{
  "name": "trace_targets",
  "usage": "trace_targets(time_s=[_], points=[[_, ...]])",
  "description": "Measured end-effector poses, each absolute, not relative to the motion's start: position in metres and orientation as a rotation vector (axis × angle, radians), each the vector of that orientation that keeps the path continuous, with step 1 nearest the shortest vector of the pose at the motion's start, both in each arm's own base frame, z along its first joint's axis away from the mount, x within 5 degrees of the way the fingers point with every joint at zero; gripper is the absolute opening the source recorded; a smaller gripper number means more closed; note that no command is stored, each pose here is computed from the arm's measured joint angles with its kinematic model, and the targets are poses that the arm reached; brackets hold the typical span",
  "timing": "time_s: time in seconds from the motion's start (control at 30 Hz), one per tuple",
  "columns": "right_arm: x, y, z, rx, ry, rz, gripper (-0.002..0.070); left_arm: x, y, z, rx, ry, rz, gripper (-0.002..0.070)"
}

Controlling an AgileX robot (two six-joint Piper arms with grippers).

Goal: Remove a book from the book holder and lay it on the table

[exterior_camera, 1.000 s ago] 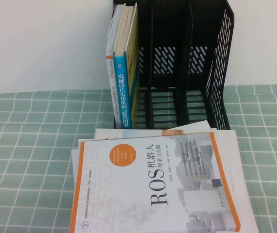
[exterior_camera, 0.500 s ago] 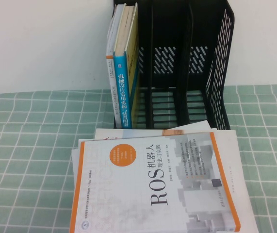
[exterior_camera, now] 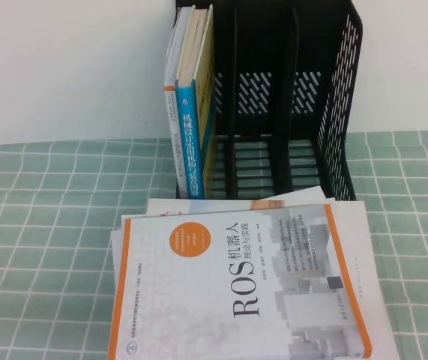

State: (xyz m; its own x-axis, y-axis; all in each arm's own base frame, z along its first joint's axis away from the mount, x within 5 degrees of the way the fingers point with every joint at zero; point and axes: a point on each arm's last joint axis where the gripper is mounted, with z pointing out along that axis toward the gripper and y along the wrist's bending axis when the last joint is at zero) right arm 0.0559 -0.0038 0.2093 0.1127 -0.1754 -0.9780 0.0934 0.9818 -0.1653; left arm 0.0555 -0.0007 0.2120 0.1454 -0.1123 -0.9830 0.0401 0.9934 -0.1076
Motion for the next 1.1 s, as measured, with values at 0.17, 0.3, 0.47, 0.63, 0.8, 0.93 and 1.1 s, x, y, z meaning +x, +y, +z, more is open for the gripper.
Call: trace_targets(time_s=[0.17,0.3,0.47,0.63,0.8,0.93,1.1], points=[[0.052,-0.001,0.226,-0.071,1.259,-0.171,-0.0002,0.053,0.003,0.225,-0.101,1.270,-0.109,-0.0002],[0.050,-0.002,0.232,-0.068,1.181,-0.200,-0.0002,0.052,0.005,0.228,-0.215,1.224,-0.238,-0.0002],[0.047,-0.010,0.236,0.086,1.134,-0.150,-0.0002,0.051,0.008,0.229,-0.376,1.173,-0.399,-0.0002],[0.043,-0.016,0.243,0.152,1.040,-0.165,-0.0002,0.049,0.012,0.232,-0.444,1.111,-0.453,-0.0003],[0.042,-0.007,0.263,-0.018,1.116,-0.246,-0.0002,0.047,0.004,0.248,-0.313,1.199,-0.401,-0.0003],[0.031,0.000,0.295,-0.200,1.068,-0.417,-0.0002,0.033,-0.002,0.297,-0.179,1.243,-0.329,-0.0003],[0.025,0.002,0.309,-0.203,1.067,-0.406,-0.0002,0.033,-0.006,0.341,-0.051,1.416,-0.214,-0.0003]])
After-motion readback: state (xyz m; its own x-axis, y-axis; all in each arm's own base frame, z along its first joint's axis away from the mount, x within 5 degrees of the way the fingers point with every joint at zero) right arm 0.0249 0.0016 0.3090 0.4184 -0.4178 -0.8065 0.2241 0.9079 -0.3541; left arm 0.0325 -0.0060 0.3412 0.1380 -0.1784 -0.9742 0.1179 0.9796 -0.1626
